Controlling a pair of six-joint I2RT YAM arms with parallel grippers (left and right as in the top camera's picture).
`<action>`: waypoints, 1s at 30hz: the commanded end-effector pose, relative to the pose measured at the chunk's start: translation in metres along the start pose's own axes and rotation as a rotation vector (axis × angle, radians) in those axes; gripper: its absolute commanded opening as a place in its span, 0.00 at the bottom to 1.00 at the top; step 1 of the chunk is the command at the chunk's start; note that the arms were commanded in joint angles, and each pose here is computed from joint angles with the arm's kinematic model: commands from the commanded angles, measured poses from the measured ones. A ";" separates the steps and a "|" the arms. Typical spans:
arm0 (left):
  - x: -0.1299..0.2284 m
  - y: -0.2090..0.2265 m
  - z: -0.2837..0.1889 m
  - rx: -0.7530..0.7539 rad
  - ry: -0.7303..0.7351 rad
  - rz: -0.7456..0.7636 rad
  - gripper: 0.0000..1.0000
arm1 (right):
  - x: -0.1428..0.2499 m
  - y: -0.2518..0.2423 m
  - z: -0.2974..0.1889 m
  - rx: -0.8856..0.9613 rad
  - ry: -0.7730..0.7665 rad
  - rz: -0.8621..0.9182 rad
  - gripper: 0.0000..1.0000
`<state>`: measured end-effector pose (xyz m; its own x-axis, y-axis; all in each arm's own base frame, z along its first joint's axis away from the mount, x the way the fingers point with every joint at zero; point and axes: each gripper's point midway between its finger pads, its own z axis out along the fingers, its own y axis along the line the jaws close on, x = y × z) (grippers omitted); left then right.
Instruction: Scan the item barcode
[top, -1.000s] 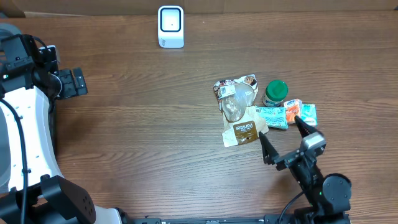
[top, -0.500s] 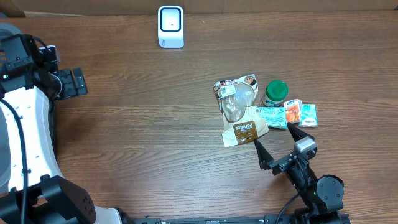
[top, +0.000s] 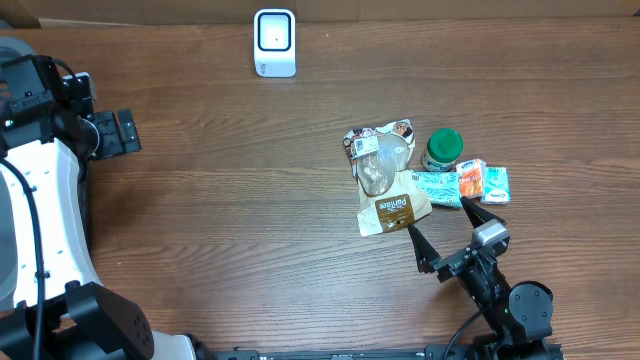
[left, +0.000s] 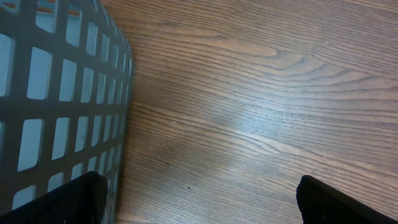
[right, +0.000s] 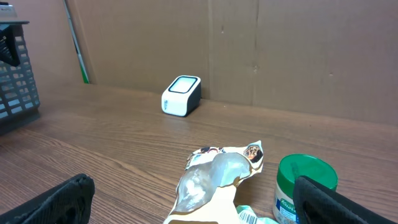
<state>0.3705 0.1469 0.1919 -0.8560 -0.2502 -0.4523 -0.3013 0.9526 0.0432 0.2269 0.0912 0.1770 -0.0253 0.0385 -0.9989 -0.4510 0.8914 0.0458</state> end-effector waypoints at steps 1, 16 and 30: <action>0.000 0.003 -0.001 -0.006 -0.006 -0.019 0.99 | 0.001 -0.001 0.000 0.001 -0.008 0.000 1.00; -0.010 -0.001 -0.045 -0.008 -0.122 -0.009 0.99 | 0.001 -0.001 0.000 0.002 -0.008 0.000 1.00; 0.098 -0.024 -0.095 -0.103 -0.314 0.144 0.99 | 0.001 -0.001 0.000 0.002 -0.008 0.000 1.00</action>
<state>0.2683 0.0917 0.2495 -0.7353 -0.0948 -0.6711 -0.2685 0.9499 0.1600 0.2269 0.0912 0.1773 -0.0241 0.0383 -0.9990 -0.4510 0.8914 0.0451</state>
